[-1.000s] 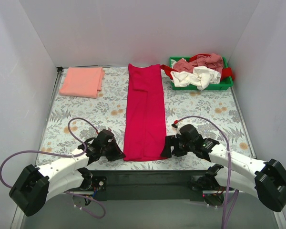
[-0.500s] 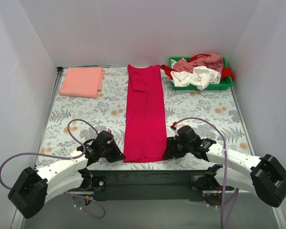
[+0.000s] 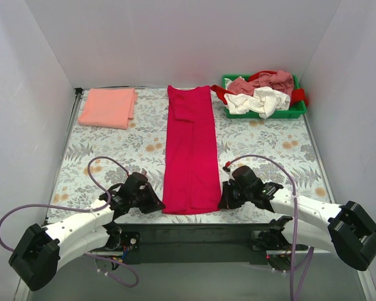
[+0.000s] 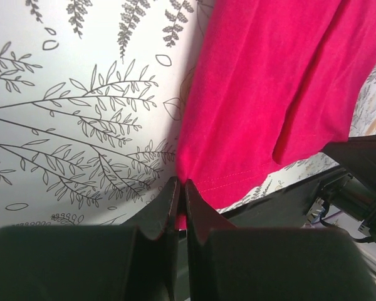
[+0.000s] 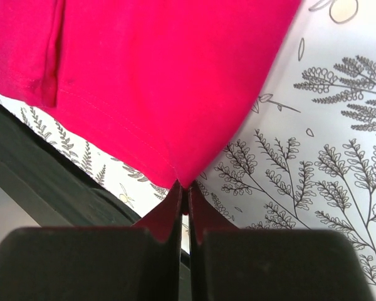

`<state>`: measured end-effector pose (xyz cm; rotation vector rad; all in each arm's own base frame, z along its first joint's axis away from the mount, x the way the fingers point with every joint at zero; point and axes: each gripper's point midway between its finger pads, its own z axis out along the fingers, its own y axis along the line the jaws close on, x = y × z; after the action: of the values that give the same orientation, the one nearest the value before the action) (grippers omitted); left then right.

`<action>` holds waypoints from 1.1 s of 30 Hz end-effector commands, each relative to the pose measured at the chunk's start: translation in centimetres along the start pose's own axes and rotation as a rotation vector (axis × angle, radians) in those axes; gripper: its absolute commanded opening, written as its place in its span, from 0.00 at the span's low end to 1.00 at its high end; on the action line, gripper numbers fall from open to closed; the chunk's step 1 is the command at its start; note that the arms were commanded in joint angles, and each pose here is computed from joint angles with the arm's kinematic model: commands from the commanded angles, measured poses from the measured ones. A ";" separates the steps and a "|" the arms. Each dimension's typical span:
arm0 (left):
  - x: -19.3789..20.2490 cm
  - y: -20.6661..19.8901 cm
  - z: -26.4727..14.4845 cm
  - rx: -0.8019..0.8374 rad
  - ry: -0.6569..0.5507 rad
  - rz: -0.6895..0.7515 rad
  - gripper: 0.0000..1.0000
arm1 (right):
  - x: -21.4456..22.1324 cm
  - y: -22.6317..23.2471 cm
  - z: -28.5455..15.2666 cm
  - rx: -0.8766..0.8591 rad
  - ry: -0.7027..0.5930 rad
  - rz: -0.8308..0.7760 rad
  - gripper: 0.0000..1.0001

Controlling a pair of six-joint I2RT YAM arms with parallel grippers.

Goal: Fold and stack the t-shirts
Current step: Fold the tshirt

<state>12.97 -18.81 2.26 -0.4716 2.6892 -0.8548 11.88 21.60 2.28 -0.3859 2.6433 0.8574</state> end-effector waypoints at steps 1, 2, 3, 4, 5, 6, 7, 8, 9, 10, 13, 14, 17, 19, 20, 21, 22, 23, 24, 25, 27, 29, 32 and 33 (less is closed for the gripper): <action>-1.3 -2.1 -0.7 0.063 -0.052 0.044 0.00 | -2.6 1.5 -0.7 -0.026 -0.078 -0.083 0.01; -1.6 -2.4 -0.8 0.066 -0.068 0.051 0.00 | -3.5 2.0 -1.0 -0.033 -0.101 -0.096 0.01; -2.3 -3.4 -1.1 0.090 -0.090 0.062 0.00 | -3.9 2.2 -1.0 -0.035 -0.111 -0.108 0.01; -2.8 -3.7 -1.2 0.094 -0.112 0.072 0.00 | -4.4 2.2 -1.1 -0.029 -0.125 -0.127 0.01; -3.2 -4.0 -1.2 0.099 -0.128 0.076 0.00 | -5.4 2.8 -1.4 -0.035 -0.149 -0.141 0.01; -3.8 -4.9 -1.3 0.124 -0.151 0.085 0.00 | -6.0 2.9 -1.4 -0.027 -0.160 -0.146 0.01; -4.1 -5.6 -1.5 0.143 -0.159 0.094 0.00 | -6.6 2.9 -1.5 -0.012 -0.177 -0.152 0.01; -4.3 -5.9 -1.3 0.147 -0.164 0.112 0.00 | -7.1 3.0 -1.6 -0.005 -0.190 -0.159 0.01; -4.8 -6.5 -1.4 0.159 -0.180 0.118 0.00 | -8.2 3.5 -1.8 -0.005 -0.213 -0.169 0.01; -5.5 -7.4 -1.6 0.168 -0.200 0.125 0.00 | -8.8 3.4 -1.9 0.012 -0.231 -0.175 0.01; -7.6 -8.8 -1.8 0.142 -0.269 0.157 0.00 | -11.4 3.6 -2.5 0.060 -0.299 -0.192 0.01; -8.6 -8.6 -1.4 0.103 -0.306 0.164 0.00 | -12.1 3.5 -2.5 0.076 -0.310 -0.195 0.01; -10.9 -10.6 -1.9 0.096 -0.375 0.180 0.00 | -15.0 4.1 -3.4 0.101 -0.378 -0.202 0.01; -12.0 -11.3 -1.4 0.079 -0.397 0.207 0.00 | -16.9 4.4 -3.8 0.105 -0.403 -0.205 0.01; -12.9 -12.5 -1.7 0.091 -0.418 0.214 0.00 | -17.5 4.4 -3.9 0.107 -0.409 -0.205 0.01; -13.4 -12.2 -1.0 0.055 -0.428 0.223 0.00 | -18.0 4.2 -3.6 0.112 -0.403 -0.208 0.01; -14.3 -12.5 -1.1 0.042 -0.450 0.222 0.00 | -19.4 4.5 -4.0 0.103 -0.425 -0.200 0.01; -15.0 -13.3 -1.3 0.044 -0.470 0.222 0.00 | -19.9 4.2 -3.7 0.110 -0.418 -0.194 0.01; -15.9 -13.5 -1.2 0.032 -0.497 0.225 0.00 | -20.6 4.1 -3.7 0.111 -0.426 -0.190 0.01; -16.5 -13.3 -0.6 0.007 -0.503 0.228 0.00 | -22.1 4.5 -4.3 0.085 -0.447 -0.192 0.01; -18.3 -14.6 -0.8 0.007 -0.540 0.226 0.00 | -23.0 4.4 -3.7 0.072 -0.439 -0.189 0.01; -19.2 -14.7 0.4 -0.025 -0.533 0.240 0.00 | -24.7 4.2 -3.7 0.067 -0.451 -0.190 0.01; -21.4 -15.7 1.3 -0.035 -0.541 0.237 0.00 | -26.5 4.0 -3.5 0.050 -0.457 -0.187 0.01; -21.7 -15.9 1.8 -0.036 -0.532 0.238 0.00 | -26.9 4.0 -3.4 0.047 -0.457 -0.184 0.01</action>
<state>34.22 -23.85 12.22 -0.3293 2.2769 -0.5541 31.97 25.38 14.32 -0.3269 2.2732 0.6600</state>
